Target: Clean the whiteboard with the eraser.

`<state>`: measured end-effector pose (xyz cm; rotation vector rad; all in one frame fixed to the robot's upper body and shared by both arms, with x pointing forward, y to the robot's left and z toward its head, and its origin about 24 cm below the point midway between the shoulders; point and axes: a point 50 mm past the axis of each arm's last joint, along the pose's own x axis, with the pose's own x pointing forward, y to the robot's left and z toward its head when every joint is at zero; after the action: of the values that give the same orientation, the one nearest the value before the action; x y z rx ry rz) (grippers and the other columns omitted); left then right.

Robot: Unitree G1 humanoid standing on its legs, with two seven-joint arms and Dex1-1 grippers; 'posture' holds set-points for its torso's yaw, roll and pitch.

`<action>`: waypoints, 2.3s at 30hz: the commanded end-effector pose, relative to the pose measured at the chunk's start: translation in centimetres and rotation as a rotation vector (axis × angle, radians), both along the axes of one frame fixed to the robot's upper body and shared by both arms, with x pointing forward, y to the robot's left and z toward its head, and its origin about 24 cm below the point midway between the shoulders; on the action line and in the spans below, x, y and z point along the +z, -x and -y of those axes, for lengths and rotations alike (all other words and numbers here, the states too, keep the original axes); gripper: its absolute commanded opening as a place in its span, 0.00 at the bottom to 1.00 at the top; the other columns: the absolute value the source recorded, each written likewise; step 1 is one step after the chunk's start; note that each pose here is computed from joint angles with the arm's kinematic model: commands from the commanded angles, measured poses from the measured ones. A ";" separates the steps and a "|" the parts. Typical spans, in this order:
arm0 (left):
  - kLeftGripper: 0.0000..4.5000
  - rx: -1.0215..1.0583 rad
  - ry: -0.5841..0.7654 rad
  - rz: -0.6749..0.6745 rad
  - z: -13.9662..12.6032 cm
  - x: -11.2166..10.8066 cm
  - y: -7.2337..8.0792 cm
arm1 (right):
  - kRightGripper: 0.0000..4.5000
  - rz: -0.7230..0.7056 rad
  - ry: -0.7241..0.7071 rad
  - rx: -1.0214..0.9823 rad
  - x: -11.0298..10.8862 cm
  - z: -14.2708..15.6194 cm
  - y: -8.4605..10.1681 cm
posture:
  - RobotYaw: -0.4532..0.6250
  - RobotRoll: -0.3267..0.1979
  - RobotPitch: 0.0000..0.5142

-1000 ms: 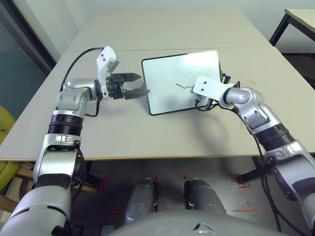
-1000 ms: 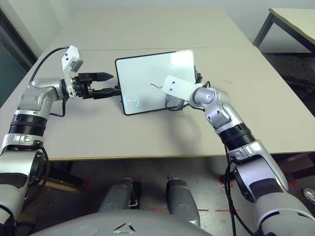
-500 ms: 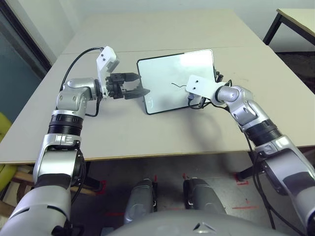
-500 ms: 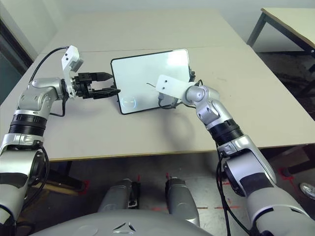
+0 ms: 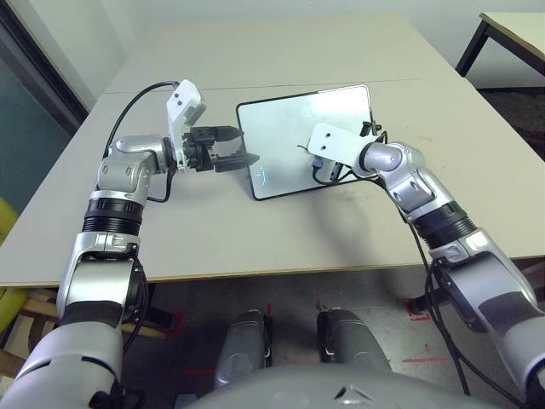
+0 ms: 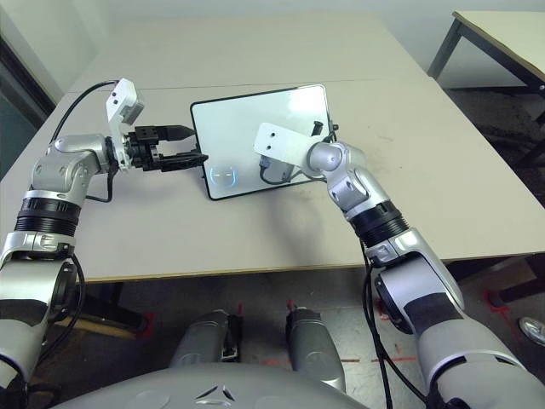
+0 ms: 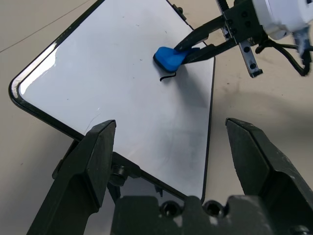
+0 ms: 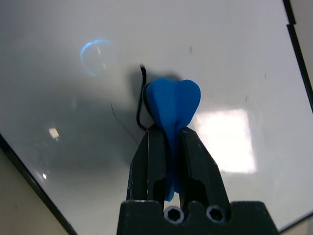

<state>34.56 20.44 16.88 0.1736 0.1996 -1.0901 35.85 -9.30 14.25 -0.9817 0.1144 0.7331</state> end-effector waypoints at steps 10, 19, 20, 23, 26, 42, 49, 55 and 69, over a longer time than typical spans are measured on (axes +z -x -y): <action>1.00 0.007 -0.009 -0.012 -0.2 -0.2 0.6 | 0.03 -0.034 0.039 0.067 -1.1 -1.9 0.9 | 0.54 0.62 0.20; 1.00 0.007 -0.008 -0.017 -0.1 -0.2 0.6 | 0.03 -0.041 0.107 -0.004 -1.7 1.1 0.6 | 0.53 0.62 0.21; 1.00 0.006 -0.007 -0.017 0.0 -0.2 0.6 | 0.03 -0.043 0.110 -0.007 -1.7 1.3 0.7 | 0.52 0.62 0.21; 1.00 0.003 -0.005 -0.017 0.0 -0.2 0.6 | 0.03 -0.040 0.130 -0.011 -1.7 2.1 1.1 | 0.52 0.62 0.21; 1.00 0.001 -0.004 -0.017 0.1 -0.3 0.5 | 0.03 -0.051 0.144 -0.015 -1.8 2.9 1.5 | 0.52 0.62 0.21; 1.00 -0.009 0.000 -0.017 0.4 -0.4 0.4 | 0.03 -0.081 0.228 -0.147 -2.1 8.8 2.1 | 0.50 0.62 0.20; 1.00 -0.012 -0.001 -0.016 0.5 -0.3 0.4 | 0.03 -0.081 0.239 -0.143 -2.2 9.0 2.2 | 0.50 0.62 0.20; 1.00 -0.011 0.000 -0.016 0.4 -0.4 0.5 | 0.03 -0.052 0.209 -0.097 -1.4 7.0 1.8 | 0.51 0.62 0.19; 1.00 0.003 0.000 -0.015 0.1 -0.4 0.6 | 0.03 0.003 0.164 0.016 0.1 2.4 0.9 | 0.53 0.62 0.20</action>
<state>34.07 20.27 16.70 0.1690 0.2083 -1.0890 35.04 -12.38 14.91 -1.1266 0.1535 0.7082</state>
